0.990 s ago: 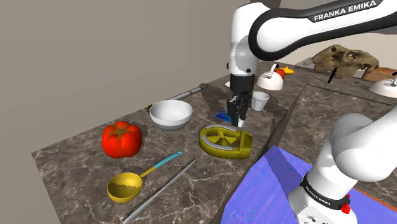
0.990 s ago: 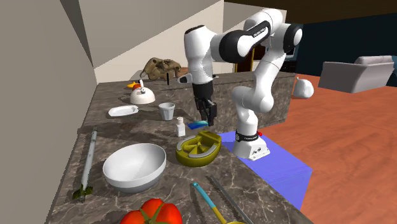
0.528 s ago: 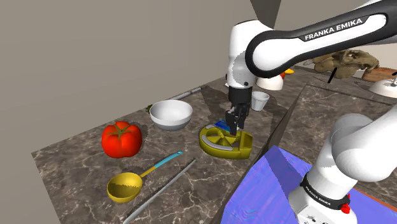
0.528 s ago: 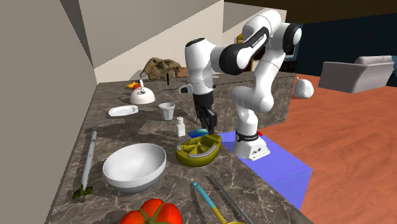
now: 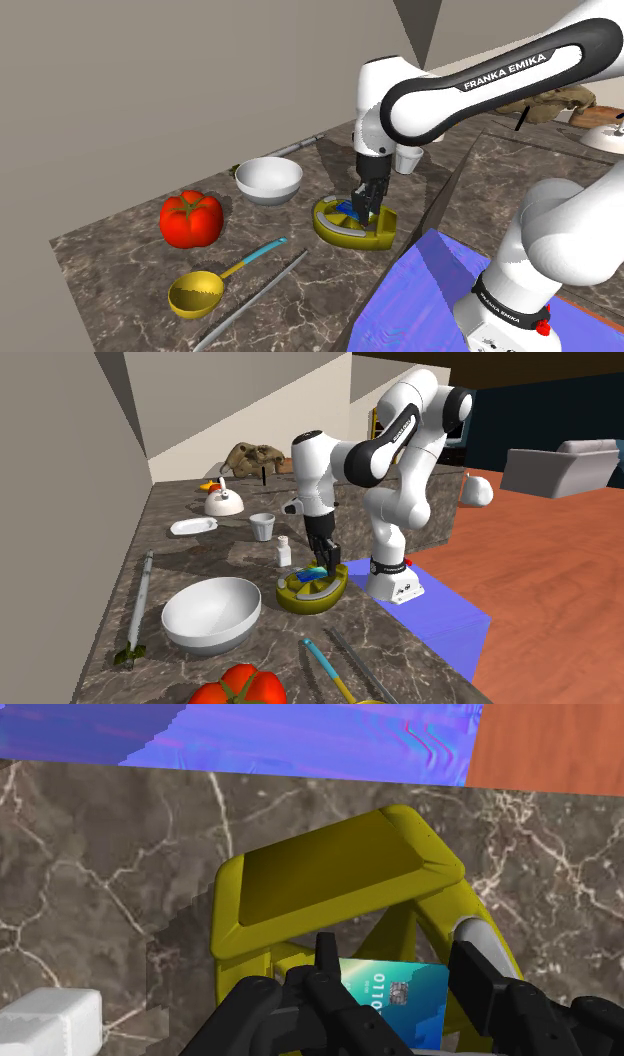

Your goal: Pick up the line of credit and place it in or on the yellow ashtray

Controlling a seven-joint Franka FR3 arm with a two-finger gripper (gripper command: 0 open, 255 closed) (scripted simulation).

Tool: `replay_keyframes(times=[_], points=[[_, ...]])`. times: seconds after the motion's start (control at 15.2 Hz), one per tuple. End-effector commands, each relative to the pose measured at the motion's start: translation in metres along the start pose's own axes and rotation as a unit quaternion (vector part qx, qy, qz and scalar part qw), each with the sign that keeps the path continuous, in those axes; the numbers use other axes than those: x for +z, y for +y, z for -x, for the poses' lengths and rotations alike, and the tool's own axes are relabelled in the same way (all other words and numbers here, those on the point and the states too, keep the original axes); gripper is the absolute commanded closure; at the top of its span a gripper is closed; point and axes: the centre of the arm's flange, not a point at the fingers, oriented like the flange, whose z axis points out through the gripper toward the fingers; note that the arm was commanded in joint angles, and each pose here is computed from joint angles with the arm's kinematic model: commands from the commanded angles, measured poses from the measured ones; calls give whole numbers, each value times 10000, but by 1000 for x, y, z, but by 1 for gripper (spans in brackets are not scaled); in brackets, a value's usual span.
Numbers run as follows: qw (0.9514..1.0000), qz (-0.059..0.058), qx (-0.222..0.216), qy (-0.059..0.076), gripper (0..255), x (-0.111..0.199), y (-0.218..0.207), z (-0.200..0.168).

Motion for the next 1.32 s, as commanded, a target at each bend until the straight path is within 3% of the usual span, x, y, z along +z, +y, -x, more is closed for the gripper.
replay_keyframes(times=[0.0,0.4,0.46,0.79,1.06,1.25], points=[[10000,0,0,3,255,2,0,0],[10000,0,0,2,255,2,0,0],[10000,0,0,2,0,2,0,0],[10000,0,0,2,0,2,0,0],[10000,0,0,3,0,-48,0,0],[10000,0,0,3,0,-48,0,0]])
